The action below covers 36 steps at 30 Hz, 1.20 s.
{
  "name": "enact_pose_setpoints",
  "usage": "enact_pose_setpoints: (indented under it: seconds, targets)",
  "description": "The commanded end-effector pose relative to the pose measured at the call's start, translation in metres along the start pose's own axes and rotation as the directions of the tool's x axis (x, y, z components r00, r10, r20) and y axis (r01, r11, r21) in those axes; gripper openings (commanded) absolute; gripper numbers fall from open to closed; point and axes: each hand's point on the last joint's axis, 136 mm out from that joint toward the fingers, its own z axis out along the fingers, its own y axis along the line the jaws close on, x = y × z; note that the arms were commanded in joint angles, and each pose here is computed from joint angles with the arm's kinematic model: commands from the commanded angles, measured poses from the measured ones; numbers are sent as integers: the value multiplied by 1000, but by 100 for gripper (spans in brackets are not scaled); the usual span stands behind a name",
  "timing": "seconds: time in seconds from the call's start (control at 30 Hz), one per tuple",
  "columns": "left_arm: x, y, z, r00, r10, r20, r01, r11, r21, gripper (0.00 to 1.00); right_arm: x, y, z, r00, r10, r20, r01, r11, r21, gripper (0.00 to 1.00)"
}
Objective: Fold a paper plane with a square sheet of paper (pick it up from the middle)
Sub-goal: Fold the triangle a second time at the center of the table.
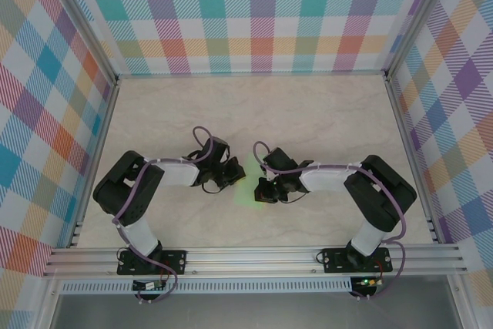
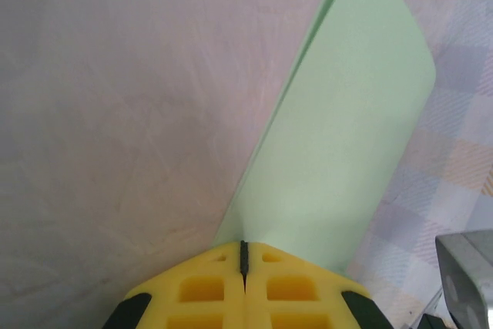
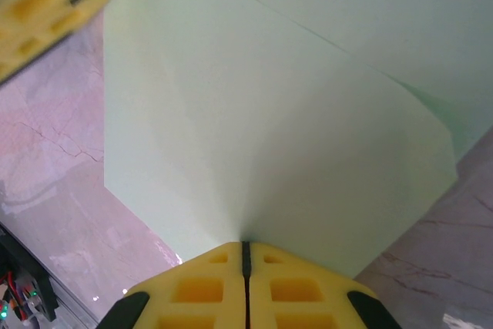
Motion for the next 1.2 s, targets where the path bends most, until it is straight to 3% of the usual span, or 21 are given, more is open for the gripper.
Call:
enact_pose_setpoints:
  seconds: [0.0,0.23,0.53,0.97,1.17]
  targets:
    - [-22,21,-4,999,-9,54,14,997,-78,0,39,-43,8,987,39,-157,-16,989,146,7]
    - [-30,16,-22,998,-4,70,8,998,-58,0,41,-44,9,981,1,-195,23,992,120,8]
    - [-11,-21,-50,997,20,69,-26,996,81,2,36,-36,-3,973,-83,-213,104,990,90,8]
    - [33,-43,-17,991,107,-75,-91,977,195,1,16,-21,-3,990,-33,-139,41,998,55,11]
    - [33,-21,-1,992,97,-79,-86,988,131,1,17,-25,-2,989,-28,-144,38,997,69,11]
